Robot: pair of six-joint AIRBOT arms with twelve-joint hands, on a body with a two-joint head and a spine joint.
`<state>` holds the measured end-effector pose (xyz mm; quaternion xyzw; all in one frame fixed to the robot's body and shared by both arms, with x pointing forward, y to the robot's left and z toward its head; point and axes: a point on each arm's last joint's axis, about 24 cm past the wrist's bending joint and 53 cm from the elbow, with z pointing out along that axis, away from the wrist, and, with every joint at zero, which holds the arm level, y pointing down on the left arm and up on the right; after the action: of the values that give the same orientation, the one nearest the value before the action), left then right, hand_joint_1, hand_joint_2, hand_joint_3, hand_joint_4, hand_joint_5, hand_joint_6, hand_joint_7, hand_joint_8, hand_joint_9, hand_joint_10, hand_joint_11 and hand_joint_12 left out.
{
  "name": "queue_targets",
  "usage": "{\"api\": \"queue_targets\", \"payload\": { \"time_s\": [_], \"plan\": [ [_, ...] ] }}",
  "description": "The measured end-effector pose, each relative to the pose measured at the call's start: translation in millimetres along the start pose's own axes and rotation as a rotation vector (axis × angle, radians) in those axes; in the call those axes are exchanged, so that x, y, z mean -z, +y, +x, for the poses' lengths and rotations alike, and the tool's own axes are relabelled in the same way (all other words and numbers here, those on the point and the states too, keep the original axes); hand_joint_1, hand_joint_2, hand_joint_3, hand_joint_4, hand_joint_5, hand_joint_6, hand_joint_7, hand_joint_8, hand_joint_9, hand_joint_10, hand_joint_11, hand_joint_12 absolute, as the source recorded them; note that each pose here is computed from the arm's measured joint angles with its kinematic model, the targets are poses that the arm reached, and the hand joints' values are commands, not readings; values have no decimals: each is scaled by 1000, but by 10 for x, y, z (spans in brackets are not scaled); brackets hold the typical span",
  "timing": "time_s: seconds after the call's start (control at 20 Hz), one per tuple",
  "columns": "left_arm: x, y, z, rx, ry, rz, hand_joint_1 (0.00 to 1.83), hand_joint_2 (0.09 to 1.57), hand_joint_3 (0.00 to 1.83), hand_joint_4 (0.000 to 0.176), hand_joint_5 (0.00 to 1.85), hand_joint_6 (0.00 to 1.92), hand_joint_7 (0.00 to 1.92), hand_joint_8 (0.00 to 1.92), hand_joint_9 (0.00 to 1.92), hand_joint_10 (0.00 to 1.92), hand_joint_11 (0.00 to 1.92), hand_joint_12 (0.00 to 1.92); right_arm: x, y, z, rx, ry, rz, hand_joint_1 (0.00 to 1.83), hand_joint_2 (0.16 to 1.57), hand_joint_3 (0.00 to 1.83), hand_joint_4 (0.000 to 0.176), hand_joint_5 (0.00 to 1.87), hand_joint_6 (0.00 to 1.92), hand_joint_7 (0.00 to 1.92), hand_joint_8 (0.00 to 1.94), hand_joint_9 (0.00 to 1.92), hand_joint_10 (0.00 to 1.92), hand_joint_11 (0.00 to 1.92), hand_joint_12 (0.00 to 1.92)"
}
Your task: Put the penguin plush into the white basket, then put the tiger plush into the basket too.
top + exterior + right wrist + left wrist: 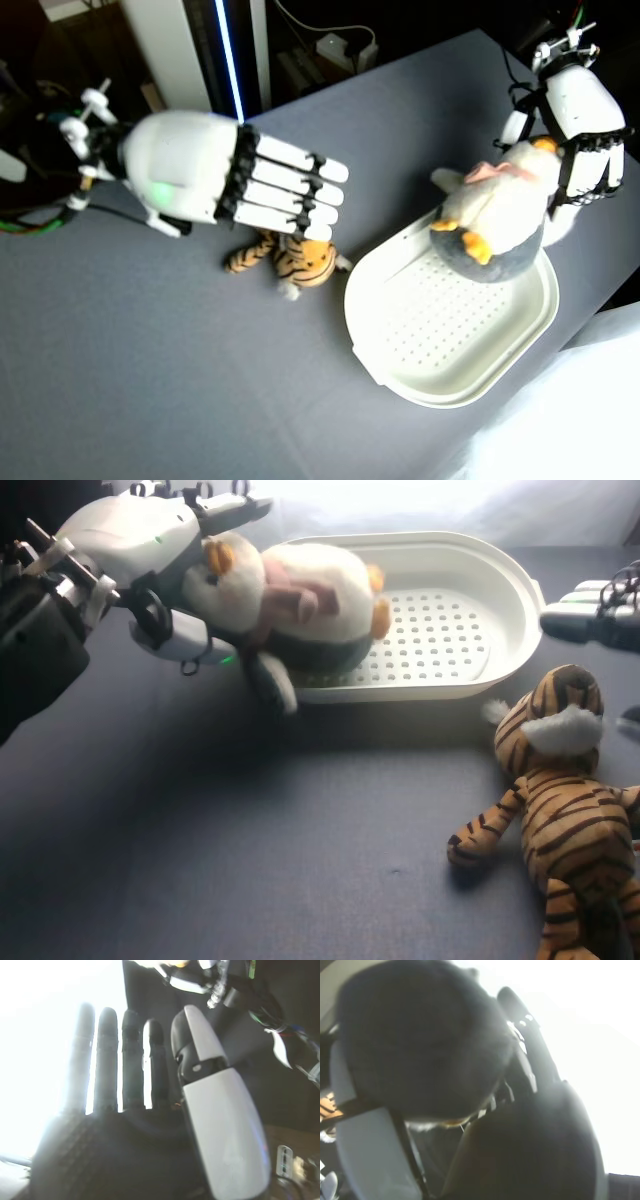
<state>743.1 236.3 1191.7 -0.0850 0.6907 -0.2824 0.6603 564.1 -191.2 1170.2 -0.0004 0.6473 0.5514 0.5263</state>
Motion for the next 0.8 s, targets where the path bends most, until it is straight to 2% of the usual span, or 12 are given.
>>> {"api": "queue_targets", "payload": {
  "time_s": [0.05,0.1,0.15,0.2,0.25,0.3,0.35,0.45,0.5,0.6,0.65,0.8],
  "plan": [
    [8,-51,-1,-3,-7,14,1036,899,2,176,8,0,122,2,204,0,0,741,0,22,75,-3,26,-6,1241,1217,0,140,384,1,435,1,433,1,463,94],
    [49,-115,14,-12,-12,34,981,899,2,176,1,0,52,8,103,5,0,515,8,12,208,-9,84,-1,1276,1214,0,137,390,3,398,0,414,0,477,93],
    [127,-179,26,-28,-10,56,955,896,1,176,0,0,10,1,33,10,0,321,26,-36,342,-14,147,18,1244,1231,4,161,353,0,363,0,380,0,468,86],
    [225,-240,54,-43,-7,79,961,893,0,176,0,0,1,0,6,2,0,232,32,-114,474,-1,219,52,1228,1243,8,173,333,0,340,0,352,0,439,73],
    [309,-296,71,-42,-7,101,925,886,0,176,0,0,0,0,0,0,0,153,34,-186,559,24,270,84,1252,1248,7,175,325,0,332,0,339,0,432,69],
    [386,-388,80,-39,-12,135,936,862,0,176,0,0,0,0,0,0,0,133,25,-259,625,50,312,112,1308,1233,0,176,279,3,264,0,258,1,358,34],
    [413,-446,65,-36,-21,153,936,862,0,176,0,0,0,0,0,0,0,133,30,-295,668,66,339,124,1308,1233,0,176,279,3,264,0,258,1,358,34],
    [512,-581,35,-46,-39,202,979,797,2,176,0,0,0,0,0,0,0,232,93,-399,827,93,423,163,1384,1224,0,176,239,0,186,0,202,0,302,7],
    [541,-604,35,-49,-42,211,962,806,4,176,0,0,0,0,0,0,0,168,121,-430,869,108,455,176,1379,1196,0,176,199,0,169,0,199,0,236,1],
    [550,-602,37,-49,-43,212,940,814,4,176,0,0,0,0,0,0,0,132,170,-497,878,116,482,208,1383,1196,0,176,168,0,154,0,203,2,236,6],
    [552,-593,33,-49,-44,210,955,818,4,176,0,0,0,0,0,0,1,131,195,-548,872,124,491,230,1398,1248,9,176,113,0,88,0,146,0,191,0],
    [554,-596,13,-39,-52,211,953,826,1,176,0,0,7,3,0,0,0,175,211,-600,929,125,505,248,1430,1250,7,176,110,5,85,2,128,1,199,5]
  ]
}}
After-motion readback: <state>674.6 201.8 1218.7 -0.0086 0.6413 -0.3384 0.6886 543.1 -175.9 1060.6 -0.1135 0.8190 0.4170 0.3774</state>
